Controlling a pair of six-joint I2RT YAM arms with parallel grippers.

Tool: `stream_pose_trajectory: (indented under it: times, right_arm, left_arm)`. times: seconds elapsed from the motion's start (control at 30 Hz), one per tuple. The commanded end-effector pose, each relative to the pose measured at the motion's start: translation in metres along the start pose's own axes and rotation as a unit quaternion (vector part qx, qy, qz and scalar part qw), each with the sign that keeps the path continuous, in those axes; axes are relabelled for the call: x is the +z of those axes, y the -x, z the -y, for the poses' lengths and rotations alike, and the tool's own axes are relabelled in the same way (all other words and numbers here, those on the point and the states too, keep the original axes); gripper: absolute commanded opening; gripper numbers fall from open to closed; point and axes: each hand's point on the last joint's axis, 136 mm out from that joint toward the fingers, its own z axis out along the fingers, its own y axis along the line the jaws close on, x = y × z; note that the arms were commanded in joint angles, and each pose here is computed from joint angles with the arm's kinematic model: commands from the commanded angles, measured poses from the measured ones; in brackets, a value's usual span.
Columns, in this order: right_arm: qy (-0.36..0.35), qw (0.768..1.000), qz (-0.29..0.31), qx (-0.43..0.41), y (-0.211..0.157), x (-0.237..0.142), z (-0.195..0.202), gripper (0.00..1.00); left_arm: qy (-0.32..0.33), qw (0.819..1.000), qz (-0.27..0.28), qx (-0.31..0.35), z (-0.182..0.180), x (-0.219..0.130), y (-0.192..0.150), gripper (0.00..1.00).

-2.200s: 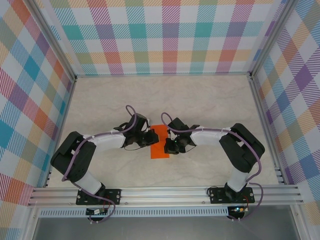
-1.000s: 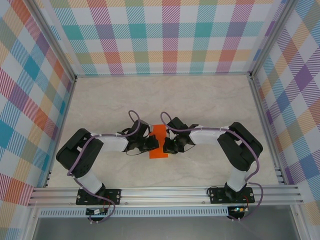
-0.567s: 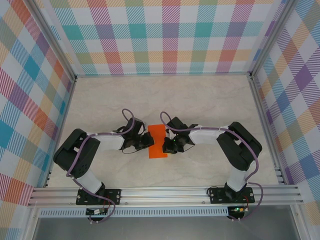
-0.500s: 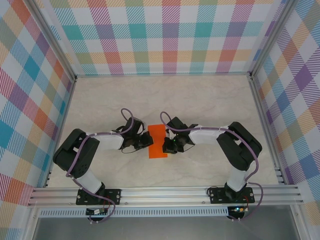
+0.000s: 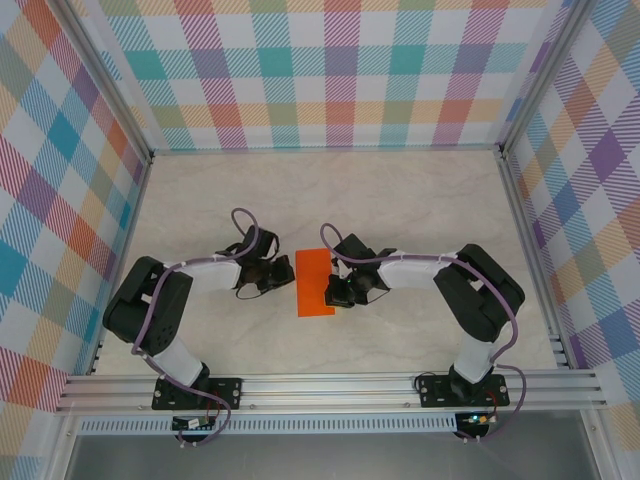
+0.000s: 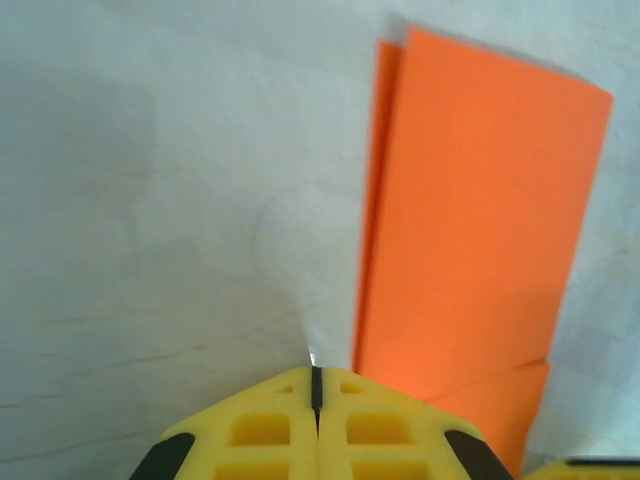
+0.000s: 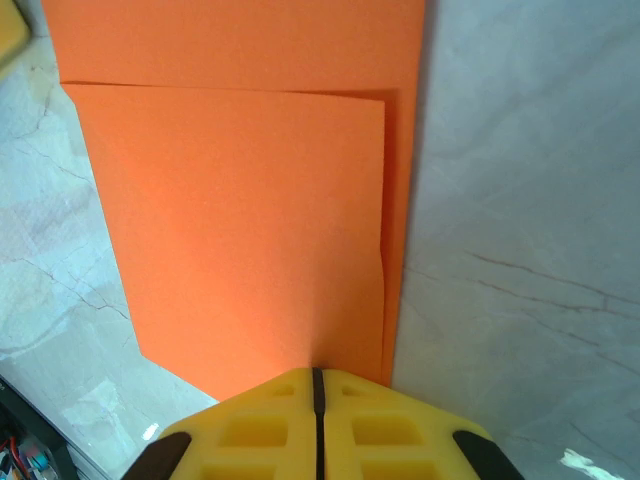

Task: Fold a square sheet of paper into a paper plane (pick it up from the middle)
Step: Fold the triangle a second time at the center of the table.

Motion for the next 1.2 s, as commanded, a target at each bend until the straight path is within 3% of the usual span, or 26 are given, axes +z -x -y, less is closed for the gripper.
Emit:
stream_pose_trajectory:
  times: [0.0,0.17,0.2,0.33,0.47,0.67,1.17]
  right_arm:
    - [-0.112,0.992,-0.038,0.044,-0.029,0.003,0.053,0.09]
    - [-0.029,0.999,0.034,-0.013,0.008,-0.034,-0.009,0.21]
    - [-0.023,0.998,0.048,-0.024,0.013,-0.043,-0.016,0.28]
    - [-0.021,0.995,0.086,-0.044,0.029,-0.061,-0.018,0.46]
    - [-0.016,0.995,0.086,-0.050,0.038,-0.058,-0.007,0.53]
    - [0.001,0.996,0.070,-0.061,0.047,-0.046,-0.009,0.50]
    - [0.018,0.998,0.026,-0.063,0.050,-0.019,-0.008,0.35]
  left_arm:
    - [0.047,0.998,0.040,-0.001,-0.015,-0.025,0.023,0.08]
    - [0.000,0.998,0.054,-0.011,0.007,-0.048,0.024,0.28]
    - [-0.007,0.998,0.055,-0.015,0.008,-0.052,0.022,0.33]
    - [-0.044,0.997,0.055,-0.032,0.016,-0.060,0.013,0.51]
    - [-0.088,0.994,0.045,-0.052,0.025,-0.060,0.003,0.63]
    - [-0.128,0.989,0.019,-0.073,0.031,-0.049,-0.009,0.64]
    - [-0.126,0.989,-0.011,-0.074,0.033,-0.031,-0.021,0.62]
